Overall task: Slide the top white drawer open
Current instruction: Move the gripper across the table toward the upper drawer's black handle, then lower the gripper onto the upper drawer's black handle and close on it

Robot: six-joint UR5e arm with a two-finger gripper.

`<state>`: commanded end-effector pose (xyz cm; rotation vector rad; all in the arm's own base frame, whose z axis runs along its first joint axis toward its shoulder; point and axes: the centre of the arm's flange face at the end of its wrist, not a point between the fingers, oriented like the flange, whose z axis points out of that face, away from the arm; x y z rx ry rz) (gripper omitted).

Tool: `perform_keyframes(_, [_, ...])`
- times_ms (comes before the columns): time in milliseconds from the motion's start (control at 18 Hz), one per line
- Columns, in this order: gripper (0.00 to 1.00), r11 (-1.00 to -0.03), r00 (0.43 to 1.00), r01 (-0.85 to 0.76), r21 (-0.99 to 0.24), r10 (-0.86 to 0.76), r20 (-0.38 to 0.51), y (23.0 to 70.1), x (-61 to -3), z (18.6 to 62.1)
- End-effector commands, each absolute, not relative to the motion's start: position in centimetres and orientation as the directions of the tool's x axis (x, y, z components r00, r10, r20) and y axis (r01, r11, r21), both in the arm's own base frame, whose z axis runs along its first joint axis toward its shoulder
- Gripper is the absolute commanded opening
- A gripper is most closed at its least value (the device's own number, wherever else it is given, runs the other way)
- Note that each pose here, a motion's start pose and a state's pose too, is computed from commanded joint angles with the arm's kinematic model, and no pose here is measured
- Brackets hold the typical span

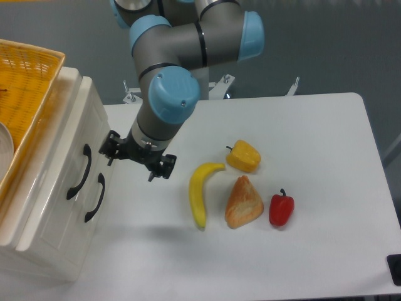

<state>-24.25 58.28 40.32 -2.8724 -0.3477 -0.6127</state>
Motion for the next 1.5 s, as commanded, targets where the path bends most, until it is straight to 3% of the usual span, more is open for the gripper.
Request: perform_keyframes(1500, [0.99,-0.967,0.893,0.231,-0.108,0.166,0.419,61.4,-20.1,37.5])
